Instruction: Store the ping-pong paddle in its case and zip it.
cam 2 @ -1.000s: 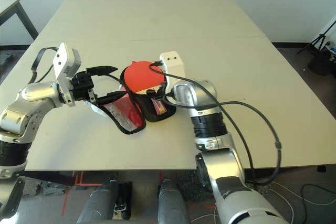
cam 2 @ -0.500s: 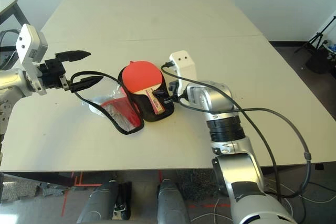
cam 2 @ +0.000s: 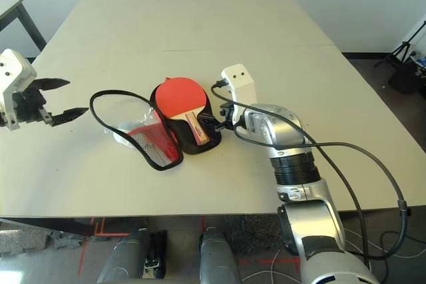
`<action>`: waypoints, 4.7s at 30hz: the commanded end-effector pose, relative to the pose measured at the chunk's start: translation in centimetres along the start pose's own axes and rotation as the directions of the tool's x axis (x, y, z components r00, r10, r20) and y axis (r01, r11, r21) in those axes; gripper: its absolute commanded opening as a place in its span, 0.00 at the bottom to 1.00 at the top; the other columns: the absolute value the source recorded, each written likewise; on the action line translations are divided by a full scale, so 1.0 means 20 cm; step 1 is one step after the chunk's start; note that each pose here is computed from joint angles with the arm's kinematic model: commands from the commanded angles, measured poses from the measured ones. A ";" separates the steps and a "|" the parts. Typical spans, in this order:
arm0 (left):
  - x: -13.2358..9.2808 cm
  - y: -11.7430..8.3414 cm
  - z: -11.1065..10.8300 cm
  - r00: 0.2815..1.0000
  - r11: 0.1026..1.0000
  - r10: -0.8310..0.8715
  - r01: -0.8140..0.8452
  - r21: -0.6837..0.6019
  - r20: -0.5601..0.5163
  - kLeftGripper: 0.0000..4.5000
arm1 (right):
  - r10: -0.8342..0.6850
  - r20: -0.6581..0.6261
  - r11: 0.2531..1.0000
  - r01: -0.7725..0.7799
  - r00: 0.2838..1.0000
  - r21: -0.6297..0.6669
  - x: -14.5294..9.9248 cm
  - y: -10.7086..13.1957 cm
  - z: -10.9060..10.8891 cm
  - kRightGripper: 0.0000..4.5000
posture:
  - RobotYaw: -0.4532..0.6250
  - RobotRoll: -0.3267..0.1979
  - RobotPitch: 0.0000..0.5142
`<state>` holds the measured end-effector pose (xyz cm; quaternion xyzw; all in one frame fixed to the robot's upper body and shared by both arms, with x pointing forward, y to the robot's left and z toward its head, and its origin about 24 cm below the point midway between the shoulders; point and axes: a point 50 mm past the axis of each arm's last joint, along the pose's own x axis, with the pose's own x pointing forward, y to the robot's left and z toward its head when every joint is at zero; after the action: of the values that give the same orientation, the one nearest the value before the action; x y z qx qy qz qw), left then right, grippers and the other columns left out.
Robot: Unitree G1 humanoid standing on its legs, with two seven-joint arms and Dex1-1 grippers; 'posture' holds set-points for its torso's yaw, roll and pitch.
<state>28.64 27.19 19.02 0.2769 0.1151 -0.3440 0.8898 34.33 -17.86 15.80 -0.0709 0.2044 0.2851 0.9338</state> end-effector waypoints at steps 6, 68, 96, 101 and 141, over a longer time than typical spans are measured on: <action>0.20 -0.18 0.06 0.985 0.987 -0.161 0.162 -0.008 0.062 1.00 | 0.087 0.133 0.992 -0.098 0.987 0.081 -0.06 -0.13 -0.01 0.99 | 0.47 0.62 0.18; 0.65 -0.57 0.42 0.867 0.937 -0.349 0.315 0.152 0.357 1.00 | 0.220 -0.175 0.966 -0.190 0.960 0.174 0.08 -0.12 -0.25 0.96 | 0.49 0.62 0.21; 0.67 -0.57 0.39 0.873 0.940 -0.341 0.310 0.145 0.347 1.00 | 0.228 -0.275 0.942 -0.139 0.934 0.307 -0.10 -0.14 -0.38 0.00 | 0.48 0.62 0.22; 0.67 -0.57 0.39 0.874 0.940 -0.339 0.308 0.144 0.348 1.00 | 0.229 -0.279 0.950 -0.152 0.933 0.273 -0.18 -0.16 -0.37 0.00 | 0.48 0.62 0.22; 0.68 -0.56 0.40 0.870 0.936 -0.350 0.308 0.172 0.348 1.00 | 0.213 -0.137 0.977 -0.213 0.967 0.012 -0.61 -0.34 -0.25 0.74 | 0.46 0.62 0.22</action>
<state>31.33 8.31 14.96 0.2223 -0.0241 -0.5390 0.8120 26.96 -30.31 15.57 -0.0606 0.2932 0.3826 0.8741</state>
